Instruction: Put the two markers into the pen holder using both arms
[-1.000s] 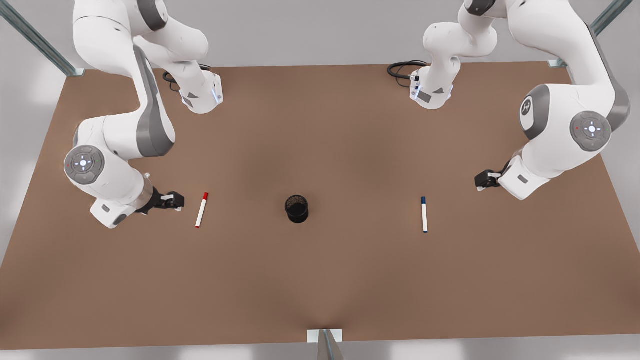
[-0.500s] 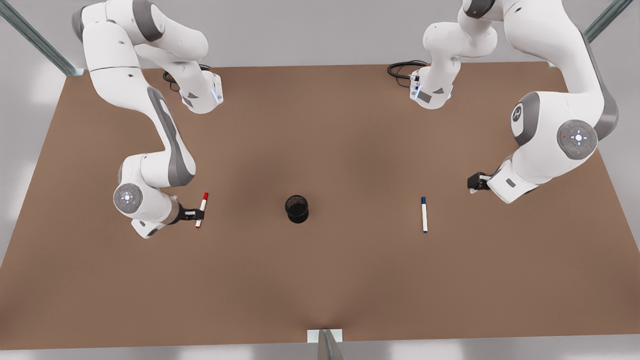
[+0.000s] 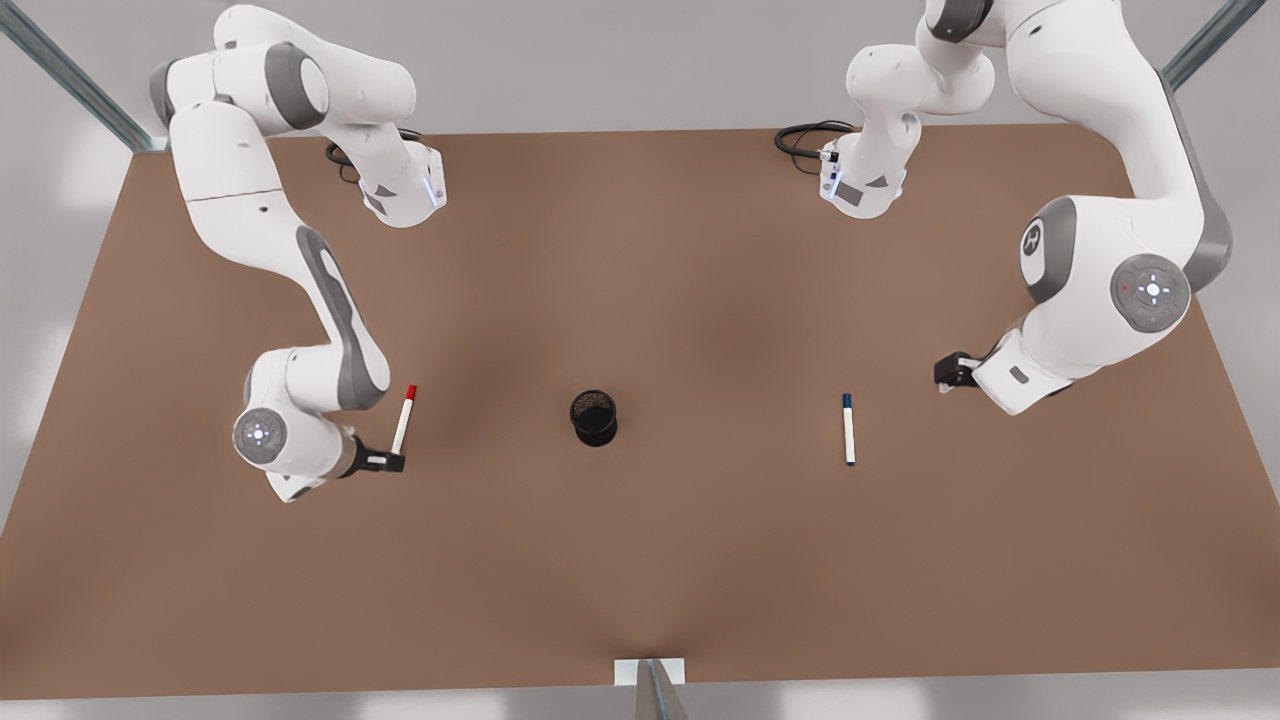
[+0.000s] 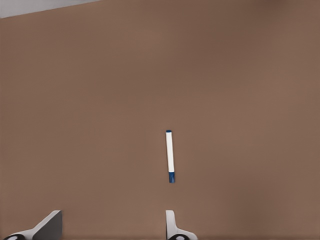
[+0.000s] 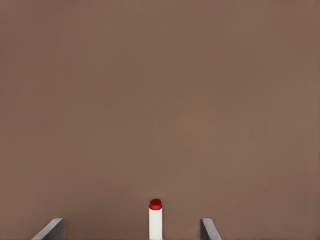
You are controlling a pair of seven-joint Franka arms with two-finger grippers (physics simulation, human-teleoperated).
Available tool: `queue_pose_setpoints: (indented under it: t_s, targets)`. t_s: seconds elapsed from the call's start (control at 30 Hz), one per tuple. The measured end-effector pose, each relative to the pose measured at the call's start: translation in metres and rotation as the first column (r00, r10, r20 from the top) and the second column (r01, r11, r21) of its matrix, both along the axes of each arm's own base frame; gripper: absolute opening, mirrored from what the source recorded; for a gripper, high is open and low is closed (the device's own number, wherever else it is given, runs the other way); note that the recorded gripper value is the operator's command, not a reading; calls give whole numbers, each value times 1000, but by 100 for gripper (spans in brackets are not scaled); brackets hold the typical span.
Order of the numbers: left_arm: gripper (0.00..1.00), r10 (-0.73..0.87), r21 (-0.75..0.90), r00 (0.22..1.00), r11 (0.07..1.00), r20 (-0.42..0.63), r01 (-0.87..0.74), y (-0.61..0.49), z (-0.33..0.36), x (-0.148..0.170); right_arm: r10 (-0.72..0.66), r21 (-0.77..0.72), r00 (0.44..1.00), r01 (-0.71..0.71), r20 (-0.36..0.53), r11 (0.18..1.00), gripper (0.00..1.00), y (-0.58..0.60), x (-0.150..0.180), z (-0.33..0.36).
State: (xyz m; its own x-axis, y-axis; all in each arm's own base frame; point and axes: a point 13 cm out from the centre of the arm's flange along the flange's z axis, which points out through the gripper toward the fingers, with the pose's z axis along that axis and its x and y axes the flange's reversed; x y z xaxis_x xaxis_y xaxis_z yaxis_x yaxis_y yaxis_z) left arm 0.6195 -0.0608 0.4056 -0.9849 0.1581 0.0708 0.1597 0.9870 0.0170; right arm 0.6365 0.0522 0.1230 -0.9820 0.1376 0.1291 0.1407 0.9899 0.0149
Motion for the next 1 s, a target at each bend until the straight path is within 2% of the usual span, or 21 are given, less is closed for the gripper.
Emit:
queue_pose_setpoints:
  t_s: [0.2,0.23,0.3,0.53,0.67,0.93,1.0]
  targets:
    - [100,0,1,1000,1000,-6,0,3,-4,1,-42,-33,990,38,-135,999,100,-12,-39,-51]
    - [100,1,1,1000,1000,-7,-1,4,-5,1,-48,-36,988,43,-146,998,98,-12,-43,-55]
    - [100,1,1,1000,1000,-9,-1,5,-6,1,-58,-40,986,52,-159,998,83,-10,-48,-59]
    - [100,-2,1,1000,1000,-8,2,5,-6,1,-93,-40,987,88,-133,995,59,-3,-39,-73]
    - [100,-3,1,1000,1000,-7,3,5,-6,2,-112,-40,987,107,-118,993,53,-2,-35,-76]
    - [100,-6,1,1000,1000,-8,6,5,-9,3,-140,-42,985,136,-103,990,48,-1,-32,-81]
    - [100,-6,1,1000,1000,-8,6,5,-9,3,-144,-43,984,140,-102,989,43,-1,-32,-82]
